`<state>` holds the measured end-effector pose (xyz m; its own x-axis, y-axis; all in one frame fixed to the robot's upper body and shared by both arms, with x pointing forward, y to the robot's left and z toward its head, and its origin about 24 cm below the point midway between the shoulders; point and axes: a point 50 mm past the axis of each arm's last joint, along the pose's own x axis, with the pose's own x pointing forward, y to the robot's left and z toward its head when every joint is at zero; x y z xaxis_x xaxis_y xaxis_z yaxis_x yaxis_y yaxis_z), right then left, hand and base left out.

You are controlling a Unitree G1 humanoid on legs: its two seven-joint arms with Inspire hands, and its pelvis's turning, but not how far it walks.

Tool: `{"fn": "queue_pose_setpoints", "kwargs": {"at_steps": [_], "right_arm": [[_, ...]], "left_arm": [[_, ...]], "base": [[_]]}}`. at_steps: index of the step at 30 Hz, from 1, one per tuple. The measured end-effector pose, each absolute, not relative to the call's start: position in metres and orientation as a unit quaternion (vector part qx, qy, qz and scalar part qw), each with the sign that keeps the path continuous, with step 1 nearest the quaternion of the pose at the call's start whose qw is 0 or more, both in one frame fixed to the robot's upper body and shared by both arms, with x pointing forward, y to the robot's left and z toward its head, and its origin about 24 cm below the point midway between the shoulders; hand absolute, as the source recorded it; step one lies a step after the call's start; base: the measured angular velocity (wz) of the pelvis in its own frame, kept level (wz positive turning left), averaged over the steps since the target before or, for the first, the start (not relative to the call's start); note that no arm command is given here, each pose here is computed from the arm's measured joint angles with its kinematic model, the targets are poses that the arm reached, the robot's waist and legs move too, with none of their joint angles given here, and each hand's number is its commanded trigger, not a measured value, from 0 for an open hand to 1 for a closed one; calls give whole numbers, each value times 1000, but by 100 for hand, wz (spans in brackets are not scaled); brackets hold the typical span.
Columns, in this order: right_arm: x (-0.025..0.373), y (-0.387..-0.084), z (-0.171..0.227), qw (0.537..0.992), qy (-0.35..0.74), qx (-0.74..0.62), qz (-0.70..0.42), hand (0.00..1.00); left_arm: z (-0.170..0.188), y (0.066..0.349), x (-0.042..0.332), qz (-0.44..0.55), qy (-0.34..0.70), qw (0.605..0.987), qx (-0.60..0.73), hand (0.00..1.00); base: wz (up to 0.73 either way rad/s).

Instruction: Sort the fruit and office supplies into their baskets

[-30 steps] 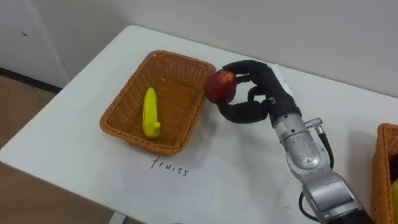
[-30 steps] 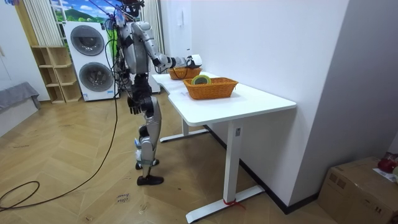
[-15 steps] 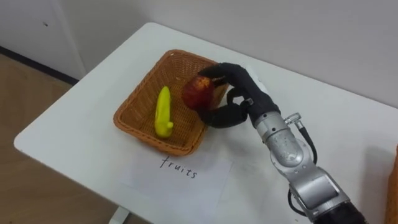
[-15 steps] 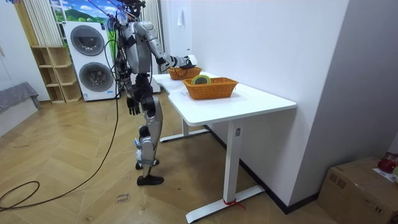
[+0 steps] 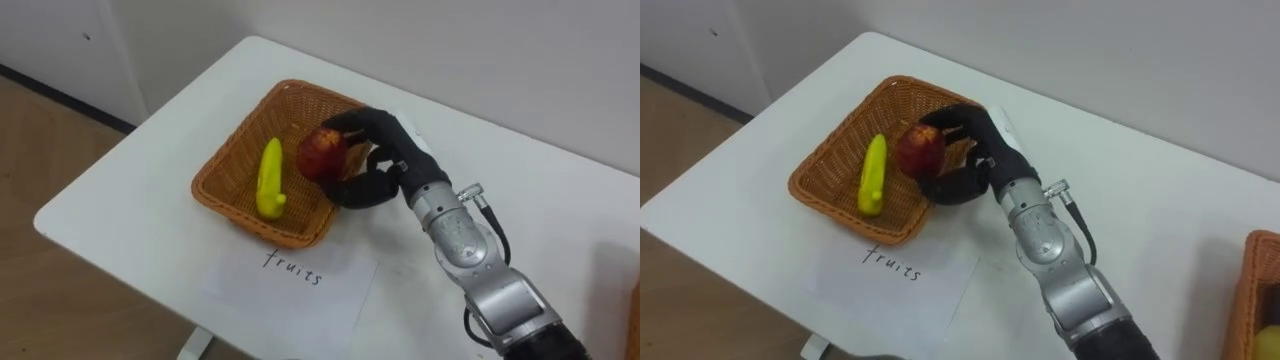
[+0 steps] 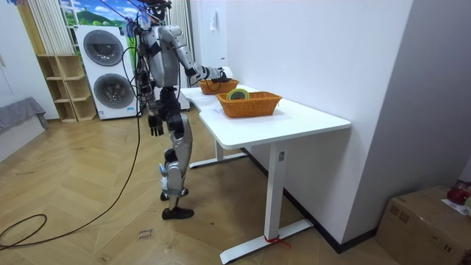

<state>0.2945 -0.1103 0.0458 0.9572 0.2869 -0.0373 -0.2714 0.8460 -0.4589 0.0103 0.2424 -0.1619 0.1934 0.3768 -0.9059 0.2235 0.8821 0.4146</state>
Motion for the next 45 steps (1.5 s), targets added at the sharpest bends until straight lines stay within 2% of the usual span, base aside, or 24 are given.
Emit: {"fn": "queue_pose_setpoints", "kwargs": {"at_steps": [37,43,45], "right_arm": [[297,-113,43,960,-3,-243,140,0],[302,-116,53,960,-21,-246,129,0],[306,-120,69,964,-49,-238,112,0]], "left_arm": [[-161,244,16,54,625,741,240,0],[-159,251,21,69,624,743,233,0],[-158,256,22,76,623,743,233,0]], "base": [[0],[-4],[-3]]}}
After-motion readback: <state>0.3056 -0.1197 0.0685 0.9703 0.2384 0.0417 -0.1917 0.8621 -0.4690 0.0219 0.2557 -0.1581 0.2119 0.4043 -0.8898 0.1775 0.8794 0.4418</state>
